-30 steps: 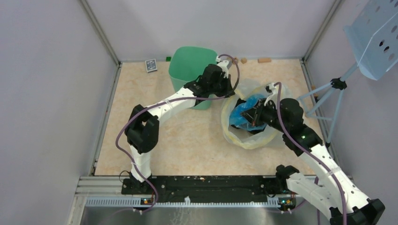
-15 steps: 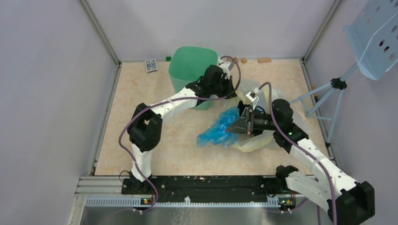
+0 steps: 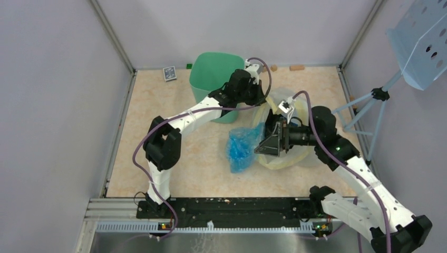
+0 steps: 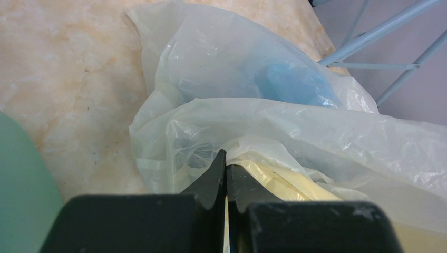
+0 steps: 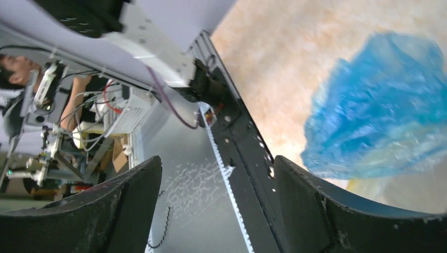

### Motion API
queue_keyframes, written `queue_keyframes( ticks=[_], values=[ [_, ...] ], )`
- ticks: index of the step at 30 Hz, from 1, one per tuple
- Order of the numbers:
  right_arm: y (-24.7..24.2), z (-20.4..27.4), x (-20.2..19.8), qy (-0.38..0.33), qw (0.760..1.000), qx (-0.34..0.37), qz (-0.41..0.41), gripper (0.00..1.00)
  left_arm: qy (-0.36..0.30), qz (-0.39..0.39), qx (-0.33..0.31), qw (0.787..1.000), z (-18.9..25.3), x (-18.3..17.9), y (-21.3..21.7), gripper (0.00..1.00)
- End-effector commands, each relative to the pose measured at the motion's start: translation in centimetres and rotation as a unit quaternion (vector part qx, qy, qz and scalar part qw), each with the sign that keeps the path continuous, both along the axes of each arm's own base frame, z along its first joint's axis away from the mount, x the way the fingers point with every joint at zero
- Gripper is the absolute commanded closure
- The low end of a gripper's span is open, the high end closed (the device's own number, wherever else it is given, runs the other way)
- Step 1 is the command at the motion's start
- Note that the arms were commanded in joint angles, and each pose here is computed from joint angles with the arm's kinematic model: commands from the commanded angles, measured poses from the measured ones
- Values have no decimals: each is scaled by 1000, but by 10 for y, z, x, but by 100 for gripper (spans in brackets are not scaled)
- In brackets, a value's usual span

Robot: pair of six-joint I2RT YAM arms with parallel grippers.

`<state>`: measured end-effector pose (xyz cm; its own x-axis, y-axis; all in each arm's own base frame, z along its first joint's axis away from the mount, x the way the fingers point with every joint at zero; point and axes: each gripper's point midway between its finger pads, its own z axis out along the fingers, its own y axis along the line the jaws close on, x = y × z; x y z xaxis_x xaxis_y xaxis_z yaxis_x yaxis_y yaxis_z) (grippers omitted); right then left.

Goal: Put the trash bags into the trash bin

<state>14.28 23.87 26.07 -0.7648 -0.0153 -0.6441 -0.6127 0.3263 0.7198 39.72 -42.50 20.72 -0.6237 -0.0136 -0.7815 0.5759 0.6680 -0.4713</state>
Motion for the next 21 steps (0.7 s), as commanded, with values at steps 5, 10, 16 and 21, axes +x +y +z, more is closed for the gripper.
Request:
queue_keyframes(
  ticks=[5, 10, 16, 21],
  values=[
    [12, 128, -42, -75, 981, 144, 106, 28, -54, 13, -36, 998, 58, 10, 3, 98],
    [9, 188, -34, -160, 972, 155, 70, 27, -44, 16, -23, 999, 48, 9, 7, 99],
    [-73, 192, 66, -250, 923, -68, -285, 25, -50, 25, -13, 998, 50, -2, 23, 99],
    [-158, 125, 97, -171, 827, -240, -478, 1, -53, 21, -4, 998, 47, -15, 35, 99]
  ],
)
